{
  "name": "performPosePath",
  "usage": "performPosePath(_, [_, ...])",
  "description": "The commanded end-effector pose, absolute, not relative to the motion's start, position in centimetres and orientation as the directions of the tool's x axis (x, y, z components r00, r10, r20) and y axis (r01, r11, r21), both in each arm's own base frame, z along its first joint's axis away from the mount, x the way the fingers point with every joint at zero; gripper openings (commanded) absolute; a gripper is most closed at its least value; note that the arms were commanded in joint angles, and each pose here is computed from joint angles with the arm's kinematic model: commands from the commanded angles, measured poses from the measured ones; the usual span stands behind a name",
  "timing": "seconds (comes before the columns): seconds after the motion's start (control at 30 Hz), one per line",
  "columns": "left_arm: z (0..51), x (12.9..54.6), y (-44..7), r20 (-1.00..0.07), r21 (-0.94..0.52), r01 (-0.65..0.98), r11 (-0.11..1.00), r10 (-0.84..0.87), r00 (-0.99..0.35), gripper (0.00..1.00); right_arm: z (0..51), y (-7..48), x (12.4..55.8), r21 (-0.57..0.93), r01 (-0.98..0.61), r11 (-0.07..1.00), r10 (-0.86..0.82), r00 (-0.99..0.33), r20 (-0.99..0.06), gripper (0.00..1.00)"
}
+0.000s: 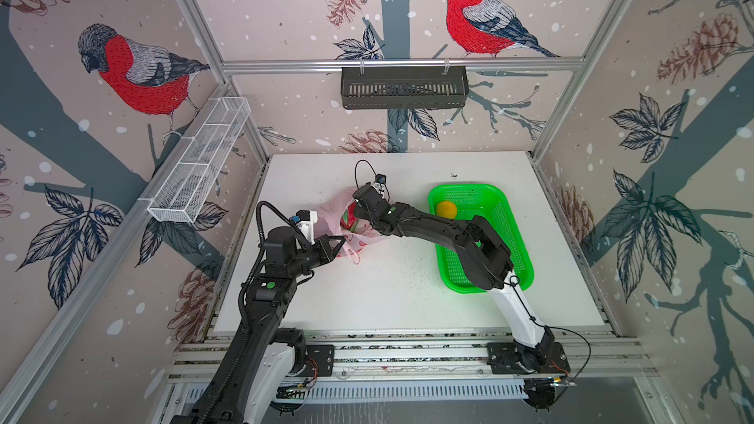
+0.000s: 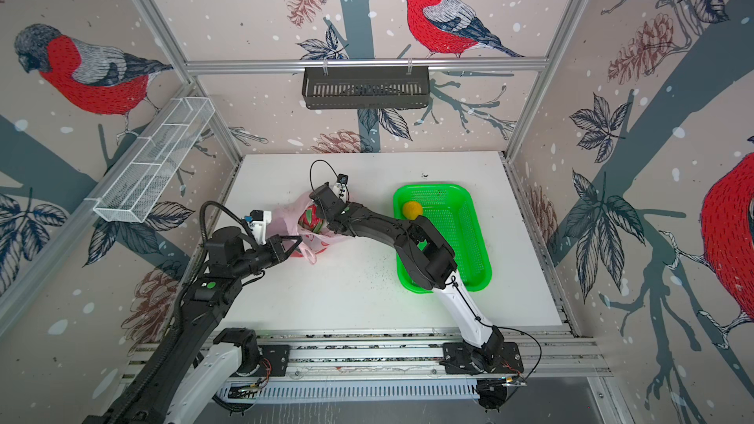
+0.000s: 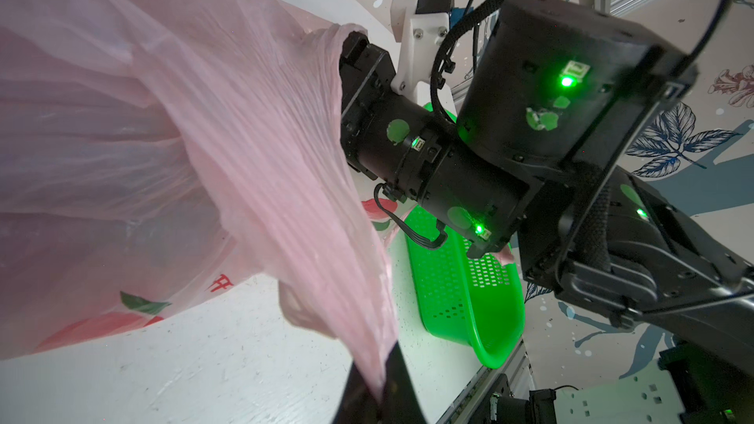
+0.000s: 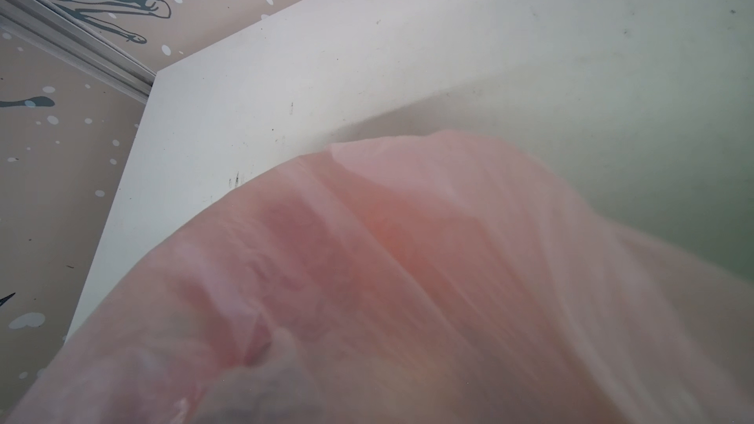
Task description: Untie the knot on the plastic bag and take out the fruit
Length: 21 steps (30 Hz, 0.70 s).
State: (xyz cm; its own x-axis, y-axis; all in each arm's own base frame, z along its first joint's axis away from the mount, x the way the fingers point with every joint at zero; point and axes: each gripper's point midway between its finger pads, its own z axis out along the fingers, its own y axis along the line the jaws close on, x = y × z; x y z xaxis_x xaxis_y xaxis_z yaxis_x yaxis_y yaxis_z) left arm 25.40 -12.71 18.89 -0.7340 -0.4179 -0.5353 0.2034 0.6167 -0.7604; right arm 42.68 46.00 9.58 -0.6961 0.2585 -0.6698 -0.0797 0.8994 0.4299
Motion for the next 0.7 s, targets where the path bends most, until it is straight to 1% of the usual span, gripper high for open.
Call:
performPosePath(0.0, [19.6, 25.2, -13.3, -0.556, -0.761, 0.250, 0.599, -0.403, -0.727, 0.00, 10.2, 46.3, 43.3, 0.450, -0.074, 0.890, 0.285, -0.680, -0.675, 0.64])
performPosePath(0.2, [19.0, 24.3, -13.6, -0.545, -0.764, 0.252, 0.594, -0.384, -0.746, 0.00, 10.4, 45.7, 44.2, 0.422, -0.050, 0.905, 0.293, -0.644, -0.706, 0.67])
performPosePath(0.43, [19.2, 23.8, -13.8, -0.551, -0.761, 0.269, 0.590, -0.370, -0.748, 0.00, 9.0, 45.5, 44.9, 0.421, -0.027, 0.907, 0.300, -0.660, -0.689, 0.71])
performPosePath(0.57, [19.3, 23.4, -14.2, -0.557, -0.756, 0.291, 0.586, -0.342, -0.757, 0.00, 8.3, 45.4, 45.1, 0.431, -0.013, 0.902, 0.315, -0.661, -0.681, 0.76])
performPosePath(0.67, [19.3, 23.1, -14.4, -0.563, -0.752, 0.306, 0.584, -0.326, -0.759, 0.00, 8.2, 45.5, 45.4, 0.445, -0.007, 0.896, 0.331, -0.659, -0.676, 0.77])
